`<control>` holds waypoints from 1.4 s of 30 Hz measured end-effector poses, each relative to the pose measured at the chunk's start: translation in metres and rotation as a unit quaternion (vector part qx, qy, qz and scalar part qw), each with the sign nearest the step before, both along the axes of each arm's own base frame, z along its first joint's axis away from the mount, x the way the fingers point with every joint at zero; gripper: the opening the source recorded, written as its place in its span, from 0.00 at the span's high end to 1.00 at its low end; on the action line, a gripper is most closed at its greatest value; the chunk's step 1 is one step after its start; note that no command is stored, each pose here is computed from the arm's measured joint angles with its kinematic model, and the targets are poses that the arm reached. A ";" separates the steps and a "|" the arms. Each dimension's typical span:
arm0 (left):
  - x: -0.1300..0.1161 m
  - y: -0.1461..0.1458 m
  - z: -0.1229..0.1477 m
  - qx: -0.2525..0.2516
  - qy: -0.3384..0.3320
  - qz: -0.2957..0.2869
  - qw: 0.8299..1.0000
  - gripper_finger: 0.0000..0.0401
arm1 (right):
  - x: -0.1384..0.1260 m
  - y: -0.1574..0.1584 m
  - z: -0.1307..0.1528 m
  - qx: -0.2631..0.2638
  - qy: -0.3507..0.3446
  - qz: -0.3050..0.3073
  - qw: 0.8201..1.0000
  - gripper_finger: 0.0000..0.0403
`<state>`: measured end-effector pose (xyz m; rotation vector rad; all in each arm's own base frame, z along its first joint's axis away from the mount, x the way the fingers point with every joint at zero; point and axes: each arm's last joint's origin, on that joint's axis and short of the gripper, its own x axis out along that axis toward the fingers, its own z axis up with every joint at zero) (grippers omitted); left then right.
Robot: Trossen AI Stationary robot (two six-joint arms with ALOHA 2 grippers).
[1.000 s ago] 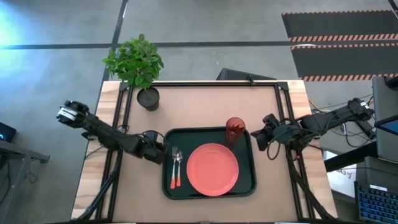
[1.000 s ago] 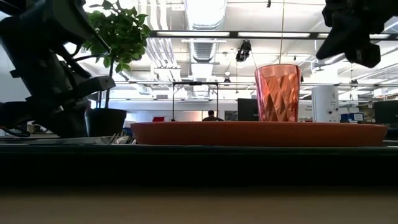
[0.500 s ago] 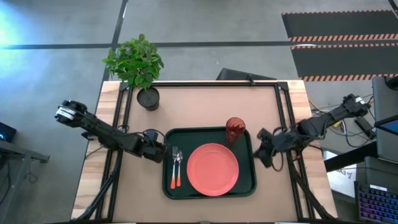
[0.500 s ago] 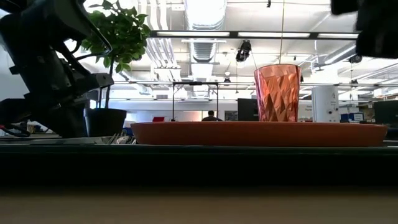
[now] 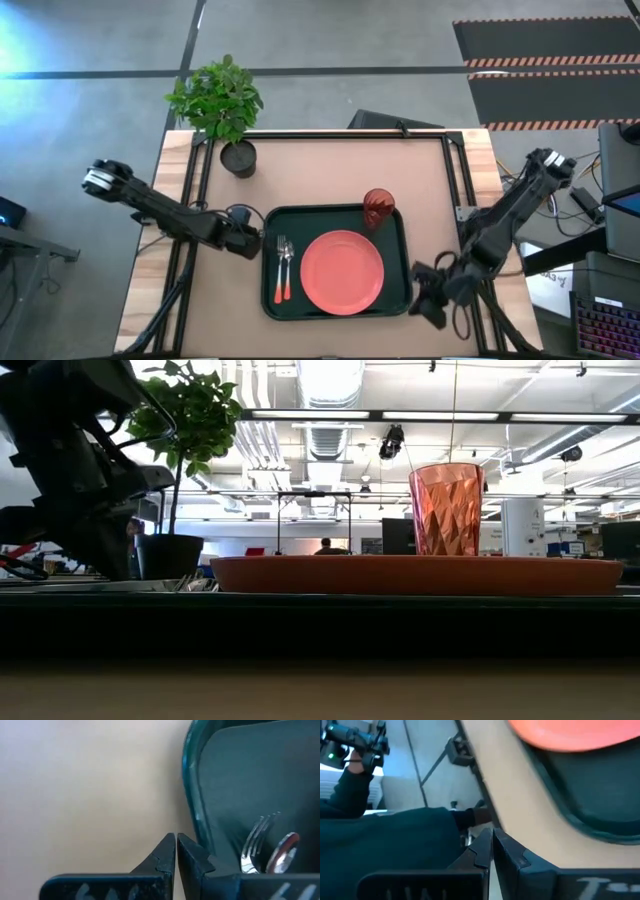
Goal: Pick and place plate/cup/fork/spoon on tray
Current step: Adjust the black tray
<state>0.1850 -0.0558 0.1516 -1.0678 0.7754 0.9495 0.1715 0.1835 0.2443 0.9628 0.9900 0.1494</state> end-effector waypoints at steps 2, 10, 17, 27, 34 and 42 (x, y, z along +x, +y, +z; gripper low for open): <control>-0.001 0.000 0.002 0.000 -0.003 -0.004 1.000 1.00 | 0.007 0.011 -0.009 0.007 -0.004 0.004 1.000 0.98; -0.009 0.003 0.008 0.010 0.014 -0.028 0.999 1.00 | 0.032 0.040 -0.048 0.000 -0.025 0.018 1.000 0.98; -0.014 0.005 0.015 0.018 0.013 -0.061 0.998 1.00 | 0.038 0.044 -0.083 -0.037 0.020 -0.021 0.999 0.98; -0.016 0.004 0.019 0.009 0.010 -0.093 0.996 1.00 | 0.048 0.052 -0.115 -0.080 0.047 -0.049 0.994 0.98; -0.014 0.004 0.018 0.008 0.008 -0.092 0.996 1.00 | 0.055 0.056 -0.115 -0.107 0.024 -0.023 0.994 0.98; -0.015 0.004 0.018 0.011 0.009 -0.093 0.996 1.00 | 0.067 0.040 -0.117 -0.160 0.009 -0.015 0.987 0.98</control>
